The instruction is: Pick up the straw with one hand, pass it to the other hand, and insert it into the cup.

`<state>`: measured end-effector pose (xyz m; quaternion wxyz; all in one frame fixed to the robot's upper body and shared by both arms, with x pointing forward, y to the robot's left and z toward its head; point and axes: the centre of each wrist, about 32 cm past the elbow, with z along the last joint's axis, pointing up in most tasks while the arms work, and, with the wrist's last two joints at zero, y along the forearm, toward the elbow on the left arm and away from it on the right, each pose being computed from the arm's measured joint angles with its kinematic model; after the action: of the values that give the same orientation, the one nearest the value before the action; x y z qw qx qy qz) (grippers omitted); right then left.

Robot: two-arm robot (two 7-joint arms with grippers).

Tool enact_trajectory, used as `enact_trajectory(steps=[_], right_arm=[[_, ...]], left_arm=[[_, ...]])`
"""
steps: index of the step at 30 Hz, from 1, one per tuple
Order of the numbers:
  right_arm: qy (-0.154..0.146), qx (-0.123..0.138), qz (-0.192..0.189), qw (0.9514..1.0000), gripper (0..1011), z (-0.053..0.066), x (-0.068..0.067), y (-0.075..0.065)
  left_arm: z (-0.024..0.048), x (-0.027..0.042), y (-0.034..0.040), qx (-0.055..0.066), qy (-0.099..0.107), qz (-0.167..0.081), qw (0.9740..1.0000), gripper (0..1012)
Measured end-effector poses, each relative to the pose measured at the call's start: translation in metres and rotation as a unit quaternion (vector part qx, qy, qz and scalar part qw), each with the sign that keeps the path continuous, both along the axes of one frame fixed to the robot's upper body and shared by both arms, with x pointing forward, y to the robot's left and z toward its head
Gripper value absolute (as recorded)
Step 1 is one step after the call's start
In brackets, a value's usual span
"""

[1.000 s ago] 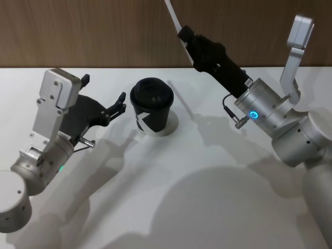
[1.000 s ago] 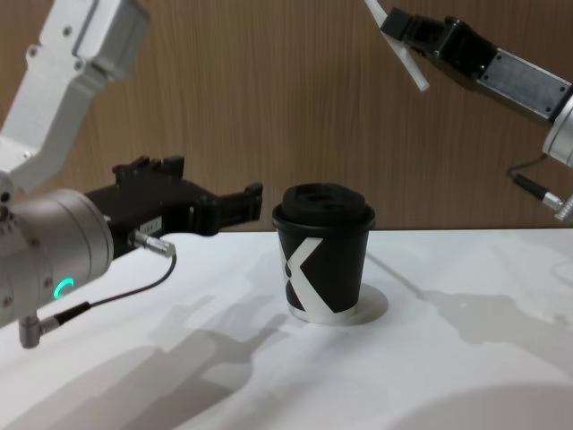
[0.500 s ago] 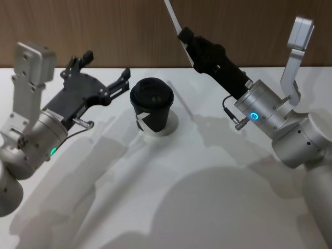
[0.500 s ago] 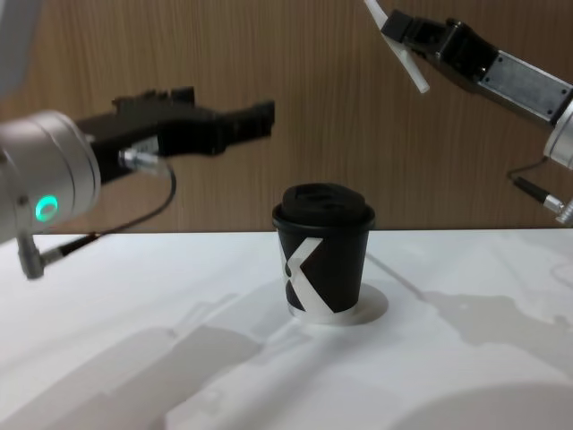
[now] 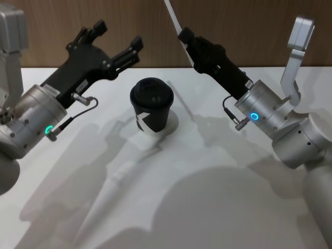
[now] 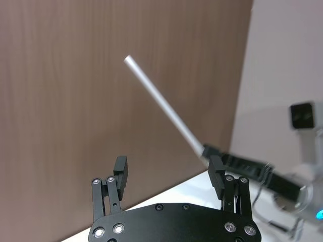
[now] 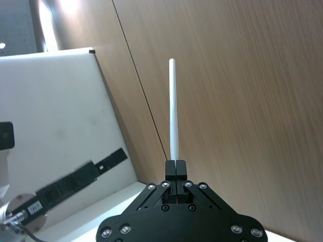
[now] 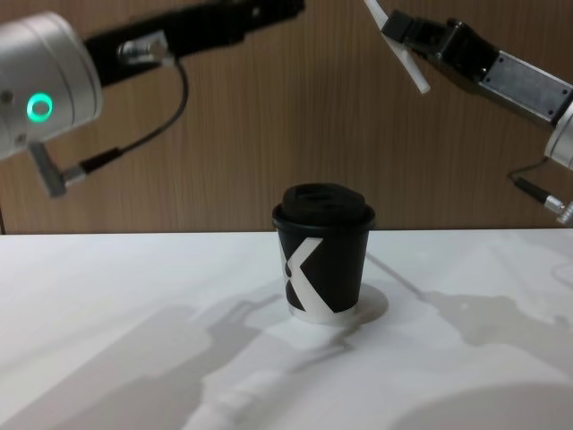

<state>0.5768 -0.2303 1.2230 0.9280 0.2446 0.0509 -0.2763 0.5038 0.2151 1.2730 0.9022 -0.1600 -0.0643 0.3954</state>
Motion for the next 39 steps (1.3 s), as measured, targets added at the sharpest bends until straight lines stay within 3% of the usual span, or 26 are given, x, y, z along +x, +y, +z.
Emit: enact_trajectory(steps=[1, 6, 14, 17, 23, 24, 27, 31, 33, 39], right_arm=[[0.000, 0.000, 0.000, 1.0000, 7, 0.000, 0.000, 0.000], [0.001, 0.000, 0.000, 1.0000, 7, 0.000, 0.000, 0.000], [0.001, 0.000, 0.000, 1.0000, 7, 0.000, 0.000, 0.000], [0.001, 0.000, 0.000, 1.0000, 7, 0.000, 0.000, 0.000], [0.001, 0.000, 0.000, 1.0000, 7, 0.000, 0.000, 0.000], [0.001, 0.000, 0.000, 1.0000, 7, 0.000, 0.000, 0.000], [0.001, 0.000, 0.000, 1.0000, 7, 0.000, 0.000, 0.000], [0.001, 0.000, 0.000, 1.0000, 7, 0.000, 0.000, 0.000], [0.001, 0.000, 0.000, 1.0000, 7, 0.000, 0.000, 0.000], [0.001, 0.000, 0.000, 1.0000, 7, 0.000, 0.000, 0.000]], left_arm=[[0.0034, 0.0015, -0.0008, -0.010, 0.000, -0.013, 0.9999, 1003], [0.0116, 0.0069, -0.0041, -0.036, 0.004, -0.047, 0.9982, 1003], [0.0221, 0.0206, -0.0140, -0.077, 0.024, -0.105, 0.9912, 1003], [0.0254, 0.0280, -0.0192, -0.095, 0.038, -0.125, 0.9868, 1003], [0.0327, 0.0454, -0.0319, -0.132, 0.071, -0.164, 0.9750, 1003], [0.0327, 0.0454, -0.0319, -0.132, 0.071, -0.164, 0.9750, 1003], [0.0350, 0.0538, -0.0367, -0.149, 0.088, -0.179, 0.9686, 1003], [0.0370, 0.0588, -0.0394, -0.160, 0.098, -0.188, 0.9642, 1003], [0.0384, 0.0637, -0.0413, -0.168, 0.107, -0.193, 0.9608, 1003], [0.0401, 0.0706, -0.0428, -0.180, 0.118, -0.199, 0.9559, 1003]])
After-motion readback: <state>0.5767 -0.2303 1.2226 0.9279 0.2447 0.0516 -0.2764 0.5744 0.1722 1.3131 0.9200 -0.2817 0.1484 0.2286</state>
